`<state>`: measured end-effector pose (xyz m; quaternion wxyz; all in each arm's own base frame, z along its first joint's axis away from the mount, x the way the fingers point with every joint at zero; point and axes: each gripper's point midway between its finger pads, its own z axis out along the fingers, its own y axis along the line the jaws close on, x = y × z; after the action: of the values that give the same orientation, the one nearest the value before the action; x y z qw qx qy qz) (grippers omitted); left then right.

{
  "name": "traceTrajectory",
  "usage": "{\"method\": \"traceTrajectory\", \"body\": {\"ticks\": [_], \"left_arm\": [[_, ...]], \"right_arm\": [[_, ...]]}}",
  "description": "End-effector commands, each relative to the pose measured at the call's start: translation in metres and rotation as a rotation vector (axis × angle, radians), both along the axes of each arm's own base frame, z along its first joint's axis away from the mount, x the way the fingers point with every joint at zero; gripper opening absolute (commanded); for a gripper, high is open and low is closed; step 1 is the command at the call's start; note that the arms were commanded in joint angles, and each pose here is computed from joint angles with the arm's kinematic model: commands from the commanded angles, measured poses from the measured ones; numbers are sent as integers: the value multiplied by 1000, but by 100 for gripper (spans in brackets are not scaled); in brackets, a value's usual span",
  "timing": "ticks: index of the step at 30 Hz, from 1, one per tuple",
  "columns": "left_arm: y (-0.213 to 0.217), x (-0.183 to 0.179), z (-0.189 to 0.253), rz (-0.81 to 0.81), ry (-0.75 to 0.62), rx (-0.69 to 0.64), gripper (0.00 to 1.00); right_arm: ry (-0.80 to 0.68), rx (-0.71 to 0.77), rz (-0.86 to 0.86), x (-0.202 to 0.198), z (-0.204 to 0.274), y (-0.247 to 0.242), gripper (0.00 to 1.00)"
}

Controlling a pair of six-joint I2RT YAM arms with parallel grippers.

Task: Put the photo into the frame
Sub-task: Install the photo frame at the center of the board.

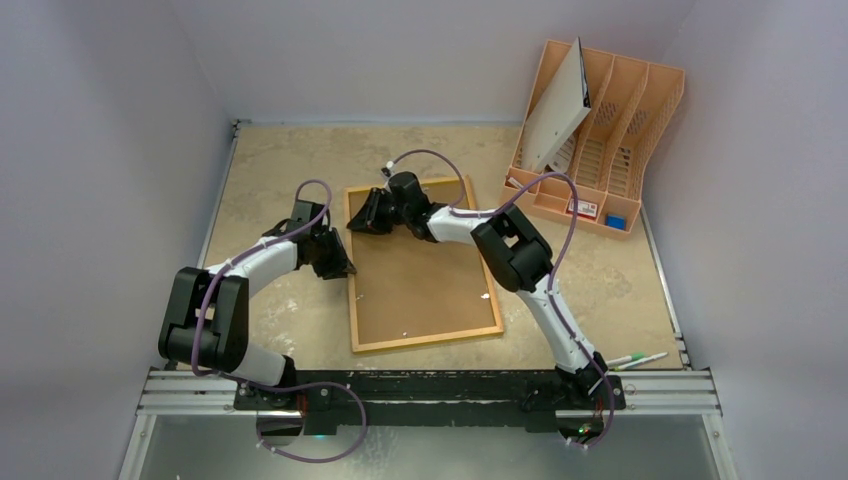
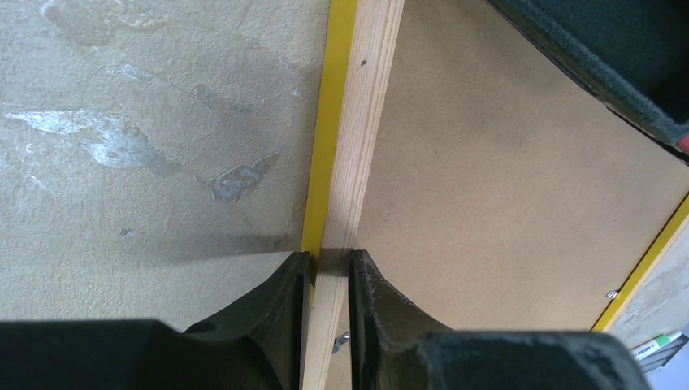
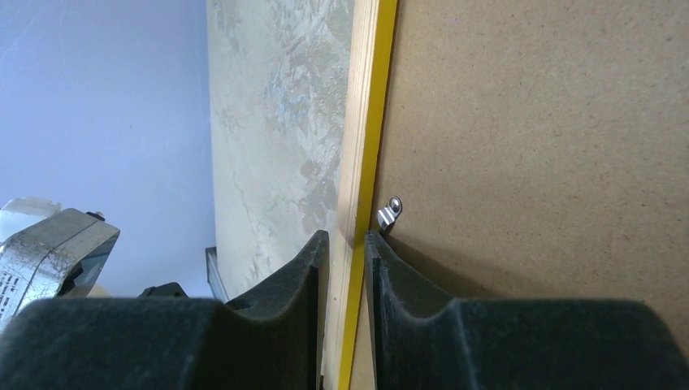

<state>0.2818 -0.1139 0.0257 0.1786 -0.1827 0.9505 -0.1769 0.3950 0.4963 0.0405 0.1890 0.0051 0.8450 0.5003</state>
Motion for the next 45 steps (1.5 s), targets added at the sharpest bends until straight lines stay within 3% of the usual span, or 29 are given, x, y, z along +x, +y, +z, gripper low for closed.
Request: {"method": "traceTrajectory", "body": {"ticks": [1,7,11,16,21,29,35,38,43,45], "left_arm": [[9,-14,-19,-7,63,54,22],[10,-16,-20,-4,66,54,22],[9,-13,-16,3,54,50,23],[9,-5,-10,14,32,46,30],[8,1,-13,39,52,16,40],[12,15,-10,70,34,11,41],[12,27,-1,73,-10,-16,48],[15,28,-3,77,-8,-7,46],[16,22,-13,74,25,1,27],[17,18,-15,73,33,2,25]], "right_arm": [[19,-109,-60,7,-40,-8,26],[-39,-103,-57,18,-33,-2,26],[-121,-53,-26,12,-2,-5,28],[-179,-37,-39,5,30,-16,30],[-131,-89,-51,7,14,-18,30],[-105,-103,-63,18,-6,-9,30],[-87,-110,-49,18,-18,-4,29],[-79,-121,-51,16,-25,-4,28],[-74,-137,-80,19,-31,-7,27],[-70,-145,-100,22,-34,-9,26]]}}
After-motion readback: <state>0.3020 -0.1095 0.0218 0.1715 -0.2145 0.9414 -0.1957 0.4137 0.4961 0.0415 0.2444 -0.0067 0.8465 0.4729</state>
